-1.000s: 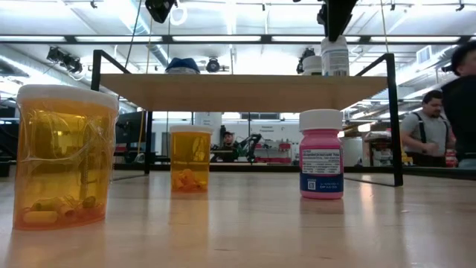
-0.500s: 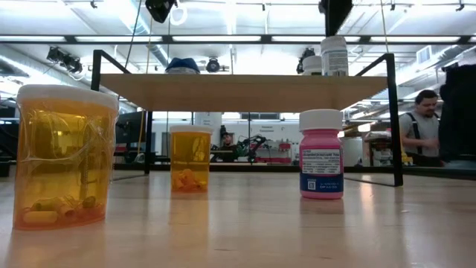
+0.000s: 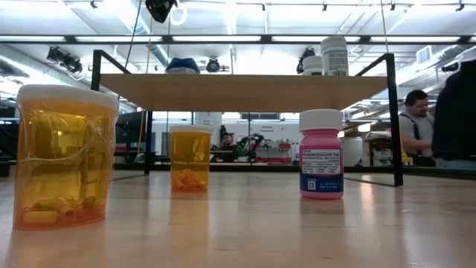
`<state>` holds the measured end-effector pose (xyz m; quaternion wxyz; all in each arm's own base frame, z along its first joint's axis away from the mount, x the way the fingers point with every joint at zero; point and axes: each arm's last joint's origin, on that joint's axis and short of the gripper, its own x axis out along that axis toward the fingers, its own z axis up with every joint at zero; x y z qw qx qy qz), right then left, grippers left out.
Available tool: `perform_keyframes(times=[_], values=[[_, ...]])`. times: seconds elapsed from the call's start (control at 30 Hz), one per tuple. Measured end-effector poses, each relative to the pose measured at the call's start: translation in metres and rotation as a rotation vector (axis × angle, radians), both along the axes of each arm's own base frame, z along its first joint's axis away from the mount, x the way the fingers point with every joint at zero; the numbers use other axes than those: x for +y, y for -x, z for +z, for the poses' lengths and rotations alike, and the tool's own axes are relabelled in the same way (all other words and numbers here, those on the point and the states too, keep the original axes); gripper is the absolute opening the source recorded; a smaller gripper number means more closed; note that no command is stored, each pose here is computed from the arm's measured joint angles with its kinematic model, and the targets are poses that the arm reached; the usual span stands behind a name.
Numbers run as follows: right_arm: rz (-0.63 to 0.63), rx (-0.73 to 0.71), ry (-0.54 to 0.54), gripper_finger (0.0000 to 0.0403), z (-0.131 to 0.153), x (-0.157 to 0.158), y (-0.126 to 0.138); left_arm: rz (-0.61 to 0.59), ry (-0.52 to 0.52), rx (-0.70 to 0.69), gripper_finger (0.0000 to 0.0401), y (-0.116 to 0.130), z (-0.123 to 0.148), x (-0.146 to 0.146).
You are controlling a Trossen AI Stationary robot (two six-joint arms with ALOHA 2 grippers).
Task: Pick and place medicine bottles onto shelf by color
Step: Put the pink medicine bottle on the shelf
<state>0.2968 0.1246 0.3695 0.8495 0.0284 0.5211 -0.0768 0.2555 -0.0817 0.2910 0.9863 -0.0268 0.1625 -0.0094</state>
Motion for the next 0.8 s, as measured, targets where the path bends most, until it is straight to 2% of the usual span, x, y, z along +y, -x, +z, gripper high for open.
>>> perform_keyframes(times=[0.17,0.37,0.57,0.8], values=[[0.030,-0.054,-0.020,0.0241,-0.032,0.036,0.001,0.010,0.004,-0.013,0.0107,0.000,0.001,0.000],[0.029,0.012,-0.001,0.0241,-0.079,0.050,0.010,0.007,-0.002,-0.040,0.0107,-0.001,0.004,-0.001],[-0.002,0.005,0.003,0.0241,-0.104,0.065,0.022,-0.035,-0.041,-0.046,0.0108,0.002,0.004,-0.009],[-0.006,-0.083,0.104,0.0241,-0.137,0.087,0.048,-0.076,-0.130,-0.200,0.0108,-0.009,0.012,-0.017]])
